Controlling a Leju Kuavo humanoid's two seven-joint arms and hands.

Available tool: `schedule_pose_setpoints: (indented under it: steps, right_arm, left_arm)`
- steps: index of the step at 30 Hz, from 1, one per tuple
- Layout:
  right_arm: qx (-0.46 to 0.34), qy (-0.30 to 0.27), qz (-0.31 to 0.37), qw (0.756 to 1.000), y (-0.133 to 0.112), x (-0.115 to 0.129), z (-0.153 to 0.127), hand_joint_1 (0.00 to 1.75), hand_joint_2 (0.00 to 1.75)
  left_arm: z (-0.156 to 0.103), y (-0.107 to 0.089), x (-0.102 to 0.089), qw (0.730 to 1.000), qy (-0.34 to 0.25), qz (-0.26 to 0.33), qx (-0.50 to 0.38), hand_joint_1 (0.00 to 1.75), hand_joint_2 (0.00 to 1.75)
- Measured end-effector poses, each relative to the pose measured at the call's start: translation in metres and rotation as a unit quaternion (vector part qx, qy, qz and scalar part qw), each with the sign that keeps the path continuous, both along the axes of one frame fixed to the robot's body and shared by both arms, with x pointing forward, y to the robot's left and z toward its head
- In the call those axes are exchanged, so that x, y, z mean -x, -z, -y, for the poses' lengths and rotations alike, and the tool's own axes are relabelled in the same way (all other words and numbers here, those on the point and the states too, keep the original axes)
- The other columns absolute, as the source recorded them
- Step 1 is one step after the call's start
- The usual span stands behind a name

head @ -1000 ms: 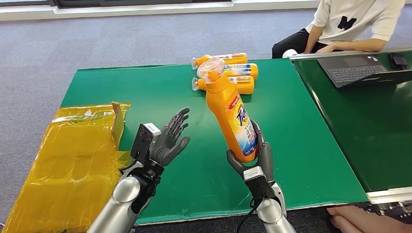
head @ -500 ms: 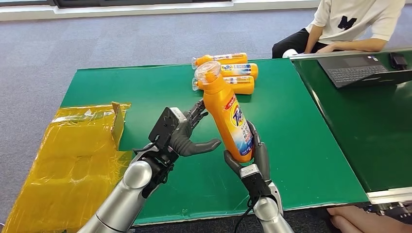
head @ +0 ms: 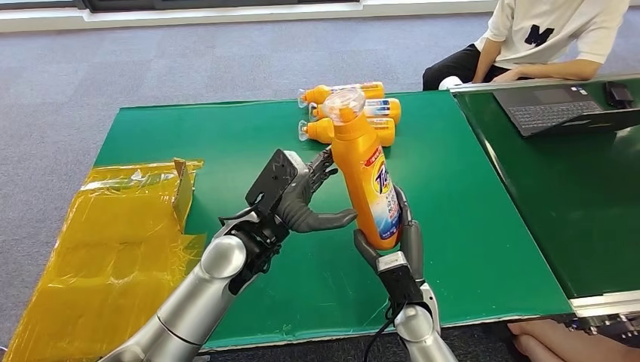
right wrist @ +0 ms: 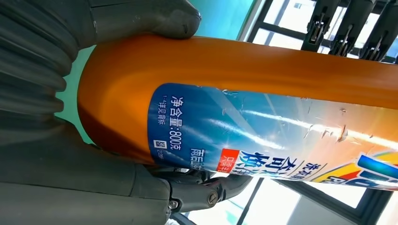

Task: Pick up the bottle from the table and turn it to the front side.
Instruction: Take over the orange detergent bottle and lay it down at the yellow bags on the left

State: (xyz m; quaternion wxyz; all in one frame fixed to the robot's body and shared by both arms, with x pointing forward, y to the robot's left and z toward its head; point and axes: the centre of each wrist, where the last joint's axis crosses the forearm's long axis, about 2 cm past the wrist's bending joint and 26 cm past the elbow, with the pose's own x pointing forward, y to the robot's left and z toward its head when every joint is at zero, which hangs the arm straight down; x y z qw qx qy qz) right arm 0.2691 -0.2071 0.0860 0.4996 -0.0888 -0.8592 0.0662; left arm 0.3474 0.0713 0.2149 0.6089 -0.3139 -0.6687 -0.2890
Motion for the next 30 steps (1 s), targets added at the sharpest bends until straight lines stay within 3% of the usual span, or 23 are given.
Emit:
schedule_pose_setpoints:
  steps: [16, 30]
  right_arm:
    - [-0.010, 0.010, -0.006, 1.000, -0.001, -0.007, 0.001, 1.75, 1.75]
    - [-0.017, 0.010, -0.018, 1.000, 0.004, -0.009, -0.001, 1.75, 1.75]
  left_arm:
    - [0.044, -0.023, -0.003, 0.997, 0.064, -0.039, -0.015, 0.00, 1.75]
    - [0.057, -0.022, -0.008, 0.996, 0.059, -0.056, -0.032, 0.00, 1.75]
